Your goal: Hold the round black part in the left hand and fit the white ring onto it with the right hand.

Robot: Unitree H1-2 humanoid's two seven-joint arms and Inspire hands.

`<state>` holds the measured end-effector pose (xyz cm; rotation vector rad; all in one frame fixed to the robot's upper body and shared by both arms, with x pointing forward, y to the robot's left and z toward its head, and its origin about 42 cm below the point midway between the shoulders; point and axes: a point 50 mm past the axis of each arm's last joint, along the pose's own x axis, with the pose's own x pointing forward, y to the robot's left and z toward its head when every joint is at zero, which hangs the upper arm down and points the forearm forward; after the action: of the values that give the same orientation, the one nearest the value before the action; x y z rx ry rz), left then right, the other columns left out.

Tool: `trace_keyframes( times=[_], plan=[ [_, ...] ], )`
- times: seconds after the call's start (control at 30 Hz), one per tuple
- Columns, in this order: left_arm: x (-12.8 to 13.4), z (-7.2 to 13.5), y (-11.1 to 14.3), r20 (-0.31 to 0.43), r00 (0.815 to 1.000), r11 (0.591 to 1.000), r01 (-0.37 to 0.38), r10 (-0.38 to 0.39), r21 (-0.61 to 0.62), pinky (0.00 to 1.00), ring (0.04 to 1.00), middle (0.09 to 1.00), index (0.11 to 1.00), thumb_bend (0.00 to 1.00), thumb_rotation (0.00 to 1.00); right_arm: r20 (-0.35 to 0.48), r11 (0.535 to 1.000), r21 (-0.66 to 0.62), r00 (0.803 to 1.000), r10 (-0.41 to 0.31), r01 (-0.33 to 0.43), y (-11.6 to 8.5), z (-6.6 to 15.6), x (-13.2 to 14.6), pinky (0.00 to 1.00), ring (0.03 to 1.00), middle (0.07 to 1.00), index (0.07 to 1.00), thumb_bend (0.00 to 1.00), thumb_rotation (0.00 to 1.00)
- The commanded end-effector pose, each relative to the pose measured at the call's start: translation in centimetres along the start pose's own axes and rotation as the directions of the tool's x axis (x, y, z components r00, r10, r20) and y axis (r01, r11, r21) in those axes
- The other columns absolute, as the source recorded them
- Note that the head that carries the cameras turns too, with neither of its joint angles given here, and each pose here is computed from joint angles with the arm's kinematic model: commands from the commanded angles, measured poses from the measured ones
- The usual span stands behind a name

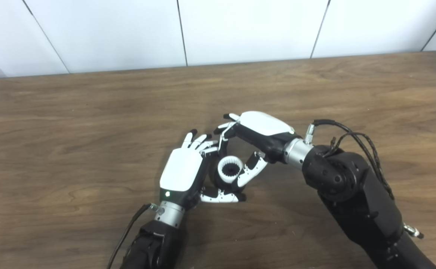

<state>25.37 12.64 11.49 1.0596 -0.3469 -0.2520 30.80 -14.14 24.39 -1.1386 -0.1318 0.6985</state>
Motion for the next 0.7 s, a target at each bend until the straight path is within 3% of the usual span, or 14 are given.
trace_keyframes(
  times=[0.0, 0.67],
  plan=[
    [0.09, 0.04, -0.14, 0.010, 1.000, 1.000, 0.002, -0.002, 0.006, 1.00, 0.894, 0.786, 0.483, 0.52, 0.06, 0.026, 0.999, -0.033, 0.999, -0.042, 0.043, -0.86, 0.14, 0.02, 1.00, 1.000, 0.867, 0.484, 0.52, 0.13],
    [0.20, 0.18, -0.14, 0.010, 1.000, 1.000, -0.002, 0.002, 0.002, 1.00, 0.896, 0.785, 0.484, 0.52, 0.06, 0.024, 0.998, -0.030, 0.998, -0.054, 0.054, -0.51, -0.38, 0.12, 0.99, 1.000, 0.862, 0.484, 0.52, 0.13]
  ],
)
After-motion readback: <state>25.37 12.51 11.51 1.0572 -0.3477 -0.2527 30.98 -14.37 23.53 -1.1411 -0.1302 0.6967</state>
